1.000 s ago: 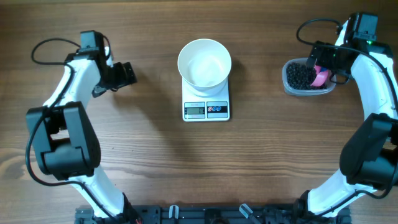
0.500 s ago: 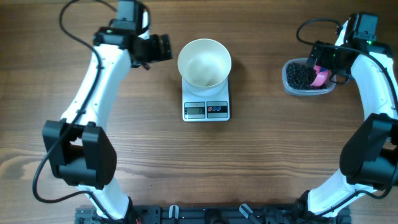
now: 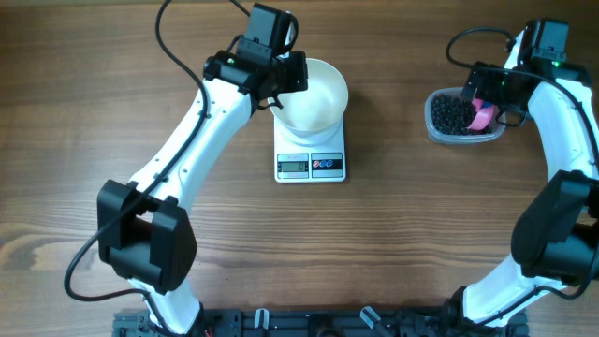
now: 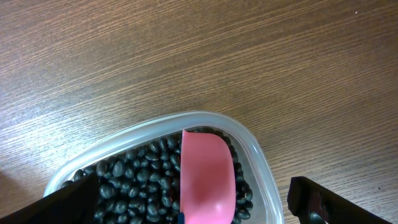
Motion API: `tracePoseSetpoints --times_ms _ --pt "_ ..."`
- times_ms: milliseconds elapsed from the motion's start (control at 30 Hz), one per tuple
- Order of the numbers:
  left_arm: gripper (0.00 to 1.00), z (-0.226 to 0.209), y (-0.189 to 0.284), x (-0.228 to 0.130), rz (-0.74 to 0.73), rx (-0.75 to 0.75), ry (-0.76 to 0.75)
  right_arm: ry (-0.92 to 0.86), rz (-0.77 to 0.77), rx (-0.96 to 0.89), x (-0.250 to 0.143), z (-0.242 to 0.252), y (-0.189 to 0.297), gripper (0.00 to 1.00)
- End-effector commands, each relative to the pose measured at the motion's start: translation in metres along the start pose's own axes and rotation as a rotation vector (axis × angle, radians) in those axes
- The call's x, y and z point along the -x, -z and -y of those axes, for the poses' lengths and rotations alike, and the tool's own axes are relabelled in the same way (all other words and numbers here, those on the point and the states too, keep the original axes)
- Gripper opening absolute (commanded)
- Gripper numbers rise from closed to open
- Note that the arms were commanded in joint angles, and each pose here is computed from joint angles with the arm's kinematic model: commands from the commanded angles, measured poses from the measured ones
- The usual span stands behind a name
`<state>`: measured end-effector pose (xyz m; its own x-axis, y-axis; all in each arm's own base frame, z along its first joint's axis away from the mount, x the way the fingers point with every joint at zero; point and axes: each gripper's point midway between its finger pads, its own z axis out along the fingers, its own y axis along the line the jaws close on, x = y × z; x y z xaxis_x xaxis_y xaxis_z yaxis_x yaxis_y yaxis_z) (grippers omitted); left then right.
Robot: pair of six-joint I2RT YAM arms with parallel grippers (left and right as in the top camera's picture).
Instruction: Scoop item into bowl and weigh 150g on scale
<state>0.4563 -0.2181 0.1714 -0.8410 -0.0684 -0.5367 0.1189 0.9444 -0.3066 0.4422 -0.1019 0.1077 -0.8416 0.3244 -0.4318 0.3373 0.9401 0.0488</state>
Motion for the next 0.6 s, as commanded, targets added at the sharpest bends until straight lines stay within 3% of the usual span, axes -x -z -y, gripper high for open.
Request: tracePoseSetpoints --times_ms 0,200,567 --pt "0.06 0.007 -0.023 -0.024 -0.074 0.016 -0.034 -0.002 -0.025 -0.021 -0.006 0.003 -0.010 1.00" --pt "0.08 0.013 -0.043 -0.060 -0.187 0.040 -0.064 -0.002 -0.025 -0.021 -0.006 0.003 -0.010 1.00" --pt "0.09 0.018 -0.034 -0.103 -0.332 0.081 -0.102 -0.002 -0.025 -0.021 -0.006 0.003 -0.010 1.00"
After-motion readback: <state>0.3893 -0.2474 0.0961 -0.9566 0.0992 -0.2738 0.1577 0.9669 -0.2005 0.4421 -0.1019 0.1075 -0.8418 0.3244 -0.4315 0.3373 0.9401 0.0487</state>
